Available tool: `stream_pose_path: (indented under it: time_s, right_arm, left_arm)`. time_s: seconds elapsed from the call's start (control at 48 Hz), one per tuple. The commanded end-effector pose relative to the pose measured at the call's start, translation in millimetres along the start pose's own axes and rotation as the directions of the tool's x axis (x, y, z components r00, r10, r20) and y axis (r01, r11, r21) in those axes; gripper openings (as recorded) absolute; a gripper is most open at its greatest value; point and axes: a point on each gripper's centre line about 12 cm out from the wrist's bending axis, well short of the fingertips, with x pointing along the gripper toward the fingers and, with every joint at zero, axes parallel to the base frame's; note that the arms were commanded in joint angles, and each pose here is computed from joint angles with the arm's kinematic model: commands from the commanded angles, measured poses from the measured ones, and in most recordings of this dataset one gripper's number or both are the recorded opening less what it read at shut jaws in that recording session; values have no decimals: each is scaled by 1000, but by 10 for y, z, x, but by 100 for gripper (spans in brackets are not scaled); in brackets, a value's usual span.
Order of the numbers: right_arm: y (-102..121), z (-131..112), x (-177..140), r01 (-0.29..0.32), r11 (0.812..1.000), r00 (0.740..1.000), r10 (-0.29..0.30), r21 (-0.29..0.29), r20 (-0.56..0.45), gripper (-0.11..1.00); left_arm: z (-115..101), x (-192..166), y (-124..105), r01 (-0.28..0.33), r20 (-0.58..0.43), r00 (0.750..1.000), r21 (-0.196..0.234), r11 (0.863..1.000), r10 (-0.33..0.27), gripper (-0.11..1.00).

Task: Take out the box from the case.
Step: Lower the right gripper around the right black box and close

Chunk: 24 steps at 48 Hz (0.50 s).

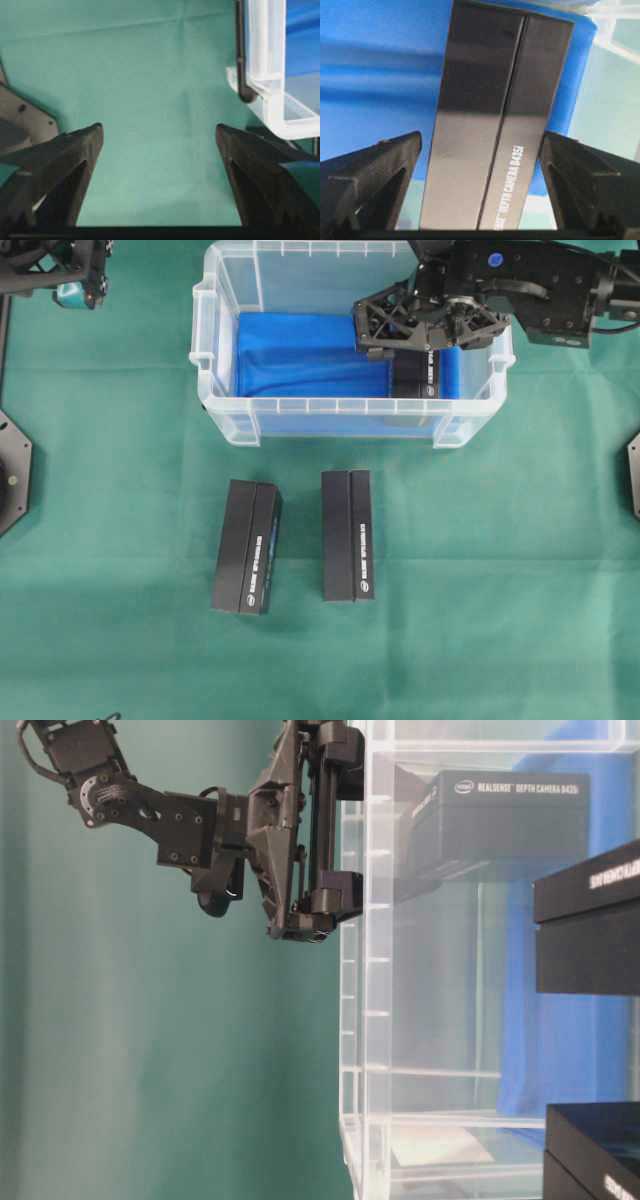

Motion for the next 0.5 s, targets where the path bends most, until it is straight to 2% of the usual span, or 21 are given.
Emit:
stream_pose_path:
  time_s: [0.0, 0.375, 0.48]
  right_arm:
    - [25, 31, -76, -26, 1000, 1000, 26, 9, 6, 92]
    - [9, 49, -58, -19, 1000, 1000, 19, 14, 6, 91]
    - [2, 46, -29, -8, 999, 1000, 8, 33, 6, 88]
  left_arm:
    - [10, -51, -12, 19, 7, 1000, 2, 1000, -19, 96]
    - [11, -55, -8, 19, 9, 1000, 0, 1000, -19, 96]
    - [10, -51, -12, 19, 7, 1000, 0, 1000, -19, 96]
